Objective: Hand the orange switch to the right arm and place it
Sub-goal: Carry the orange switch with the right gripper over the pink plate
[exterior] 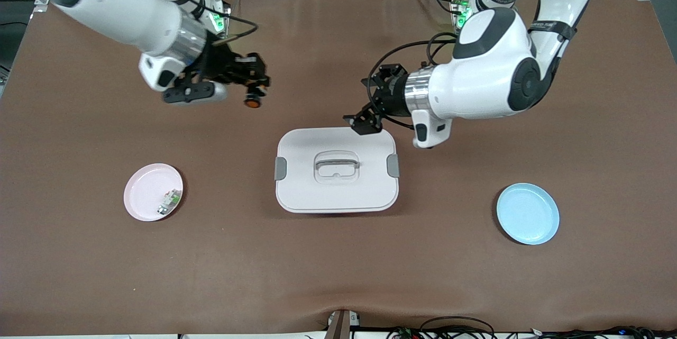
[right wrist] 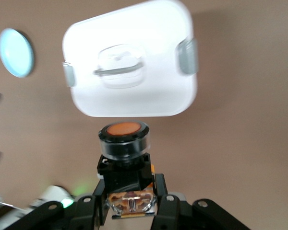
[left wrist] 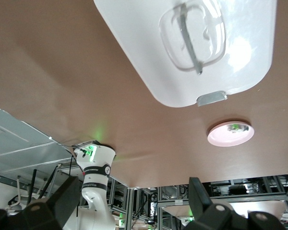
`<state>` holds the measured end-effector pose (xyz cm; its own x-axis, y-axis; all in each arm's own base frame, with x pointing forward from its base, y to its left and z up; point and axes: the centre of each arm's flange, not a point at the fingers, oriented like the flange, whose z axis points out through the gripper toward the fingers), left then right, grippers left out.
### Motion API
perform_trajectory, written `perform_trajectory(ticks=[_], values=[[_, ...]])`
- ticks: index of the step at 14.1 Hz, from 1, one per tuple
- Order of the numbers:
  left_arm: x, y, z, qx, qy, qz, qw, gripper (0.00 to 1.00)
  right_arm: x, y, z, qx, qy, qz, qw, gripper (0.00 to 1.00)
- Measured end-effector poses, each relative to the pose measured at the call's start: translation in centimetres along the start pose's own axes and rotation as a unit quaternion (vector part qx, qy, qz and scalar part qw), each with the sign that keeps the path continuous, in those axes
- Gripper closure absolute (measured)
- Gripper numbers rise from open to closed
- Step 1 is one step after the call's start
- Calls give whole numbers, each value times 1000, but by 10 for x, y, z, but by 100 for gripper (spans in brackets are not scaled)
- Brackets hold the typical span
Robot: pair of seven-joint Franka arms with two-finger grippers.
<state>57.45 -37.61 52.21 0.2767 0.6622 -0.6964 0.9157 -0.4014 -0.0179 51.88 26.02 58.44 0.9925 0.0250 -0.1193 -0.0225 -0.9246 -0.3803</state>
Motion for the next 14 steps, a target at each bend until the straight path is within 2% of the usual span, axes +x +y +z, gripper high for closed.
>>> perform_trajectory(ticks=[2, 4, 6, 8, 10, 12, 14], values=[[17, 3, -18, -13, 6, -7, 1000, 0, 15, 44, -17, -26, 3, -62, 998, 59], [24, 4, -26, -21, 37, 1, 999, 0, 30, 88, -29, -71, 5, -134, 988, 59], [26, 2, -27, -25, 88, 18, 996, 0, 40, 116, -29, -132, -6, -203, 970, 59], [31, 2, -28, -25, 138, 45, 989, 0, 50, 130, -20, -171, -26, -250, 953, 59], [41, 4, -32, -19, 191, 102, 976, 0, 61, 149, -12, -183, -43, -291, 938, 59], [58, 6, -41, -8, 242, 158, 957, 0, 78, 179, -10, -188, -47, -334, 922, 59], [86, 8, -62, 4, 274, 203, 940, 0, 95, 217, -9, -192, -51, -390, 899, 59]])
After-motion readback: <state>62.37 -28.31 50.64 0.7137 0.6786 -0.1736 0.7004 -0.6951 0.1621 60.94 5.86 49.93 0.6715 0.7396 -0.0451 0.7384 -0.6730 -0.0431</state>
